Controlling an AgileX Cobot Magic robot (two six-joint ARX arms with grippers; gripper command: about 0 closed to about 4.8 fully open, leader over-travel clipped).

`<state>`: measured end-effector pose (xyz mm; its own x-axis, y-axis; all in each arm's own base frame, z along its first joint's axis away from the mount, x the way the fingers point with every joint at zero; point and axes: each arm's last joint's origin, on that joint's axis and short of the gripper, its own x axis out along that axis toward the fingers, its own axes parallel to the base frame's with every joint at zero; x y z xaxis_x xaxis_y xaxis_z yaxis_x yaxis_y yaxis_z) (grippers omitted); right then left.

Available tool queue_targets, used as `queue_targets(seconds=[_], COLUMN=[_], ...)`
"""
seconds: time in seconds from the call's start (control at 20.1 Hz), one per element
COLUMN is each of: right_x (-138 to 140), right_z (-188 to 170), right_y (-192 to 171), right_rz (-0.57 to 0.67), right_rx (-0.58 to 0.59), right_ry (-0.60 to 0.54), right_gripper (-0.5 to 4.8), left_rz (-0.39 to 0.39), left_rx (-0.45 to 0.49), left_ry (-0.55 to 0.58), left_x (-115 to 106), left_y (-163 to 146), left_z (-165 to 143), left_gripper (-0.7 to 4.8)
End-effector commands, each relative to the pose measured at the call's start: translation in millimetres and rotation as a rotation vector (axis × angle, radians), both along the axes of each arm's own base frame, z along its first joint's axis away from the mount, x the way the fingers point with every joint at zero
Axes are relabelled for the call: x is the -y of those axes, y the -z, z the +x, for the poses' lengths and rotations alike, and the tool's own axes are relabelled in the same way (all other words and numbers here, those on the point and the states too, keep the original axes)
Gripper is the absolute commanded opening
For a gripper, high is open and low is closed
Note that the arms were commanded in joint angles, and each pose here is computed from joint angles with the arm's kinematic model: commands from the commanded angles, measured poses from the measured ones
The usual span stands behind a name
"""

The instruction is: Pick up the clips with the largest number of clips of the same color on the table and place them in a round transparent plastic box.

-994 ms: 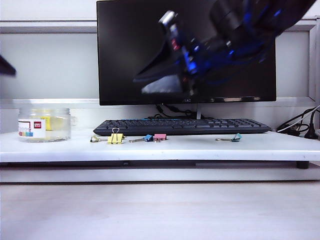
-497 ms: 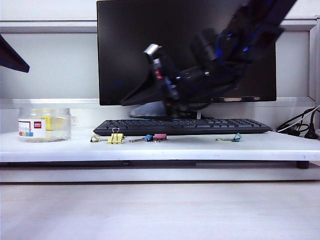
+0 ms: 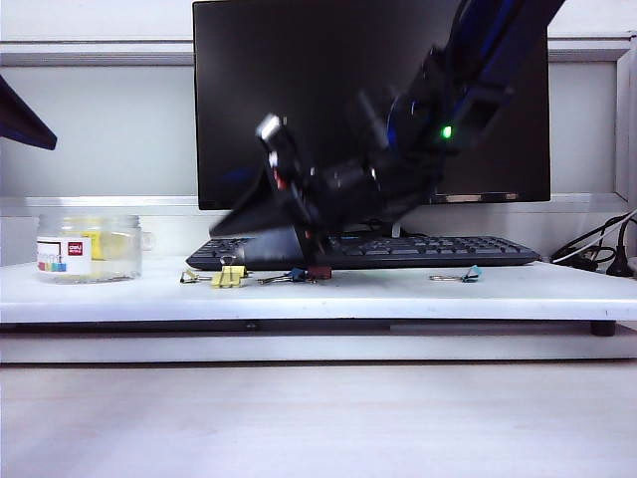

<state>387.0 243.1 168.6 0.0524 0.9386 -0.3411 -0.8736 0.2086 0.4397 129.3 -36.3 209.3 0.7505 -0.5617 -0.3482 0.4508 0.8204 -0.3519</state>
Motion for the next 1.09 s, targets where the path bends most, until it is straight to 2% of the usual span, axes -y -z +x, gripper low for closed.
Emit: queue_targets(seconds=[0.05,0.4,1.09], right_x=[-1.1,-1.1,1.0], right_z=[2.1,3.7,-3.8], right_y=[0.4,0.6,8.6], right_rz=[-0.004,-0.033,-0.076], right_rx=[0.035,0.091,0.016], right_ry=[0.013,0.050,-0.012], right_gripper=[2.70,2.70,2.58], left_rz=[0.000,0.000,-0.001], left_rx=[0.015,0.016,0.022], left_ry=[0.004,0.004,0.004], left_x=[0.1,0.1,0.1], left_y=[-2.5,-2.6,-3.1], left_z=[0.5,0.4,0.6], left_gripper=[4.02,4.02,4.02])
